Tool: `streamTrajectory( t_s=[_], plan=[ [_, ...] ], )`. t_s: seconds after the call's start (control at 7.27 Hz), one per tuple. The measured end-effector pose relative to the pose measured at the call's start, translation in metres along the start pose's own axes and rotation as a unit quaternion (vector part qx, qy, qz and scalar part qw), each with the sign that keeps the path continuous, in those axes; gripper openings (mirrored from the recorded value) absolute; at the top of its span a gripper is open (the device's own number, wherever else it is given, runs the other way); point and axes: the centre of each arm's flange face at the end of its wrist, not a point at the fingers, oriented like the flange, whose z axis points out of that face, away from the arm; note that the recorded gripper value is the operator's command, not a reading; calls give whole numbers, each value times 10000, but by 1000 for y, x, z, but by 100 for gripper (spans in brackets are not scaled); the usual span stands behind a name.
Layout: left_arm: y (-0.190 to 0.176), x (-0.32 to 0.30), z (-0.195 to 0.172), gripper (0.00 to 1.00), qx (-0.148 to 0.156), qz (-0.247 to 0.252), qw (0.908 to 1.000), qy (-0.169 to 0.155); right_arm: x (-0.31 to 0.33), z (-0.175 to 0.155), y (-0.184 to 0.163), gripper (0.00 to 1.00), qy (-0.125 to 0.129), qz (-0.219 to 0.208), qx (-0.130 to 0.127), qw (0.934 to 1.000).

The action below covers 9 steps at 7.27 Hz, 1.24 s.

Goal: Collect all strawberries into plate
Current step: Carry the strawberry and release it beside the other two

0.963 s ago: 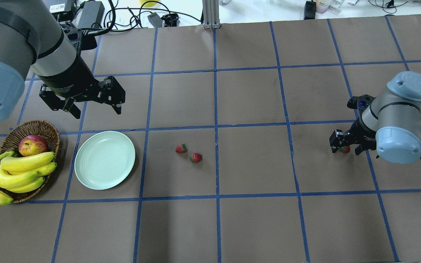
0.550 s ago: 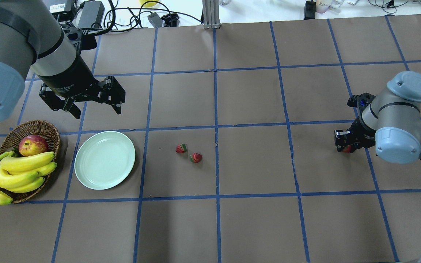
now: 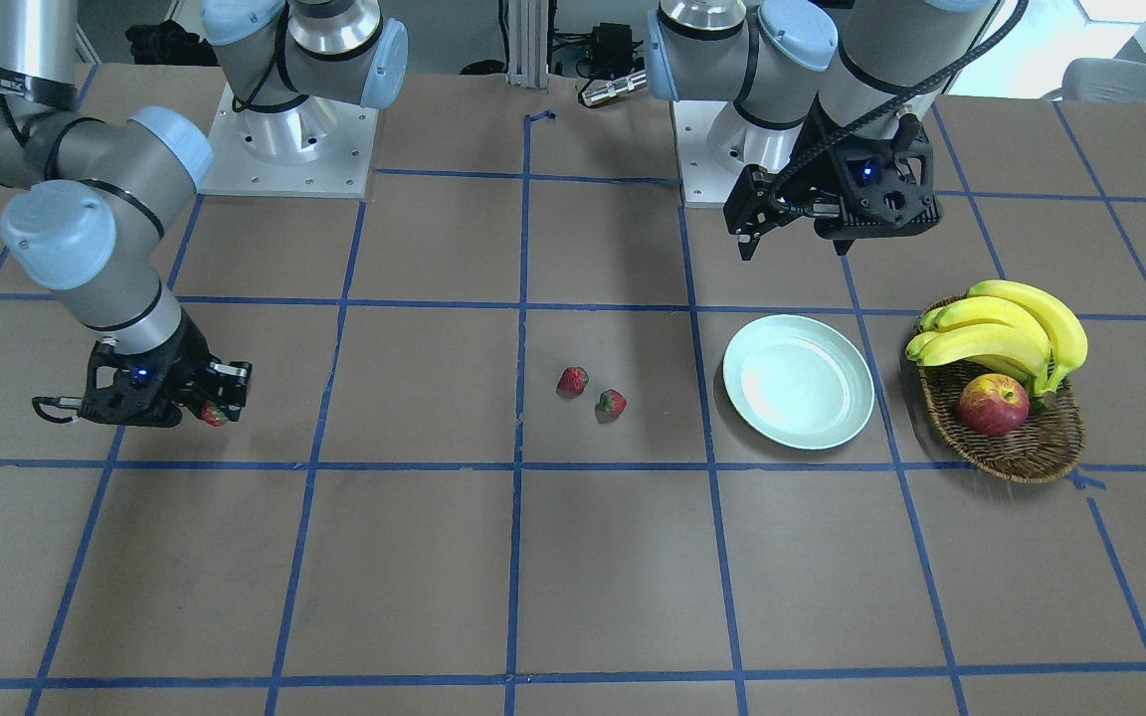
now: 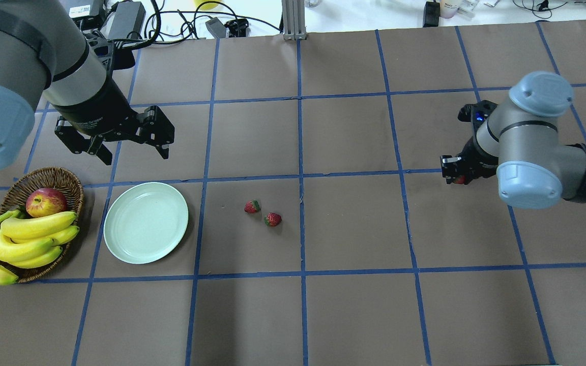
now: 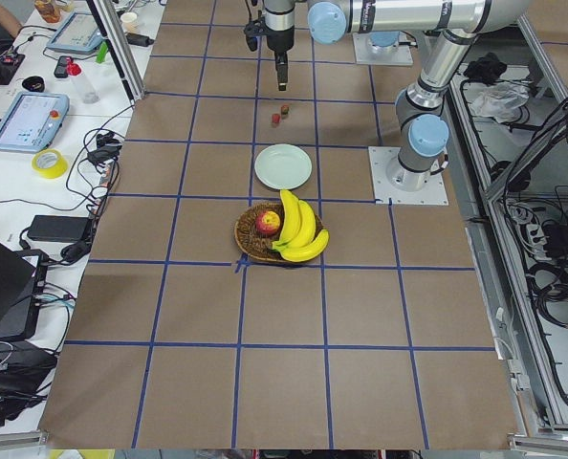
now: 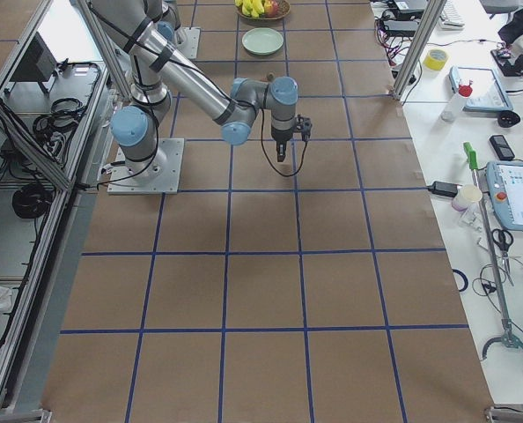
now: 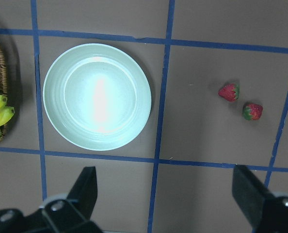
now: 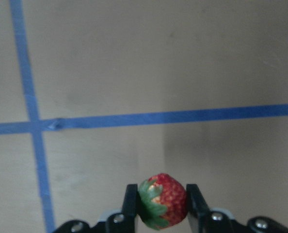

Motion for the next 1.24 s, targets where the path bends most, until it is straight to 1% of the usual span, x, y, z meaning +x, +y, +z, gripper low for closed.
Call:
streamTrajectory(
  t_s=[0.14, 0.28, 0.55, 0.69, 0.83, 1.1, 1.24],
  plan=[
    [0, 0, 0, 100, -3, -1, 10000, 0, -61, -14, -4, 17, -48, 59, 151, 9999],
    [0, 0, 0, 100, -4, -4, 10000, 0, -125, -20, -2, 17, -120, 75, 199, 9997],
    [0, -1, 0, 100, 0, -14, 10000, -2, -252, -12, 5, 17, -249, -170, 208, 9993],
    [-1, -2, 0, 100, 5, -22, 10000, -4, -303, -6, 13, 17, -302, -194, 210, 9991],
    [-1, -3, 0, 100, 5, -33, 10000, -7, -339, -1, 23, 17, -343, -150, 205, 9991],
    [-1, -4, 0, 100, 3, -43, 10000, -13, -385, 7, 47, 18, -411, 298, 168, 9986],
    [-1, -4, 0, 100, -1, -44, 10000, -14, -406, 8, 58, 19, -463, 424, 157, 9979]
  ],
)
